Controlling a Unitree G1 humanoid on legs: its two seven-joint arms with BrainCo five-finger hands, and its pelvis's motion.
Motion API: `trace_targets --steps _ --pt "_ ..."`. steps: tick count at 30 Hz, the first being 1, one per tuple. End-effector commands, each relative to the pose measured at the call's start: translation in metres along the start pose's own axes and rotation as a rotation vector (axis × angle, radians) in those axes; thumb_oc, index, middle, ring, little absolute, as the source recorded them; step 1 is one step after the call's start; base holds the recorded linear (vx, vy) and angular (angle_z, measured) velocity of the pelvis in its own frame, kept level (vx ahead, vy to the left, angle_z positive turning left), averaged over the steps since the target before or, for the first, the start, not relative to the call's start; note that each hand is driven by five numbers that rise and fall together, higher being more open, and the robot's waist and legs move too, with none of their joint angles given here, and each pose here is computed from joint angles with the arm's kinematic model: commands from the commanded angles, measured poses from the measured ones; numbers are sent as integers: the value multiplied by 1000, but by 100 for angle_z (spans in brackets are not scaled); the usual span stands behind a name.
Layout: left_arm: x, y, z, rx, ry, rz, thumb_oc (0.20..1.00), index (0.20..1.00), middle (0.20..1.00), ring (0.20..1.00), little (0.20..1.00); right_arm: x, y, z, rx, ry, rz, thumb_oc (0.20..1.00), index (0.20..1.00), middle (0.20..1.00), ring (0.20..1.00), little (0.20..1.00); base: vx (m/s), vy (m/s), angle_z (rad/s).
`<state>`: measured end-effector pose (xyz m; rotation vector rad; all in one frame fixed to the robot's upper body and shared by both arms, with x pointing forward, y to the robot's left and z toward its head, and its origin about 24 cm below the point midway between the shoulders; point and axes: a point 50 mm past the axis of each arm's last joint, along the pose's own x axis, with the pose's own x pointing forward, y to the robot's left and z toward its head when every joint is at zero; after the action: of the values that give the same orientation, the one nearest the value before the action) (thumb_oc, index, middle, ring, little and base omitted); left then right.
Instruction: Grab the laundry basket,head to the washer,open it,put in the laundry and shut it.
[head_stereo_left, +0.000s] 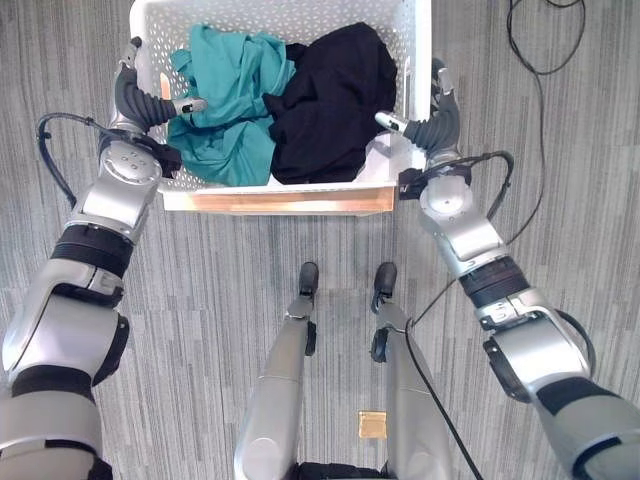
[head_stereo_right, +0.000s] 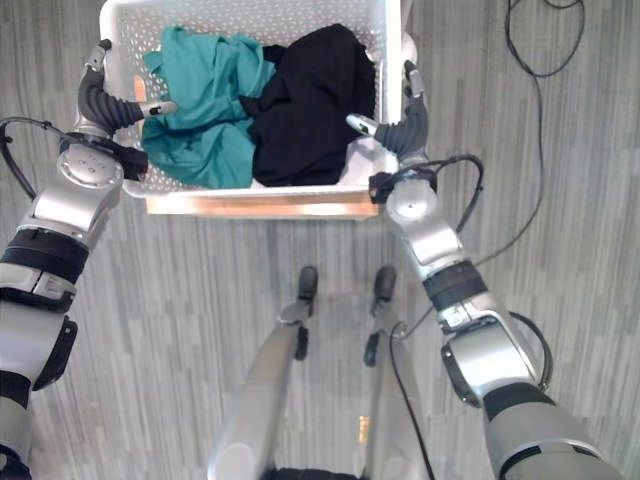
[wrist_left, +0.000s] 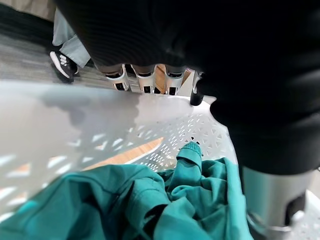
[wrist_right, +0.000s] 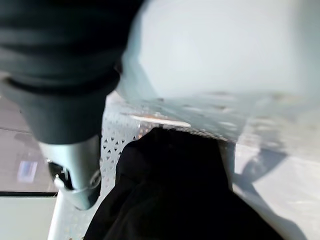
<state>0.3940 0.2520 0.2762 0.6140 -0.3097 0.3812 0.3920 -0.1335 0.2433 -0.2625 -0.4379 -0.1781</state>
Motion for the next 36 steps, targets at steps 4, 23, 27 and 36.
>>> trace_targets --steps 4,23,27,36 --pt "-7 -31 -8 77 30 -142 1000 1000 1000 1000 1000 7 -4 4 3 18 48 1000 1000 1000 1000 1000 6 -7 4" --pt "7 3 20 -190 -32 175 1000 1000 1000 1000 1000 -2 17 8 -17 -39 179 1000 1000 1000 1000 1000 -5 -16 1" --pt "7 7 18 -205 -18 217 1000 1000 1000 1000 1000 -6 22 7 -11 -43 200 1000 1000 1000 1000 1000 0 0 0" --pt "5 13 5 -159 27 287 1000 1000 1000 1000 1000 -6 25 10 -8 -65 217 1000 1000 1000 1000 1000 0 0 0"
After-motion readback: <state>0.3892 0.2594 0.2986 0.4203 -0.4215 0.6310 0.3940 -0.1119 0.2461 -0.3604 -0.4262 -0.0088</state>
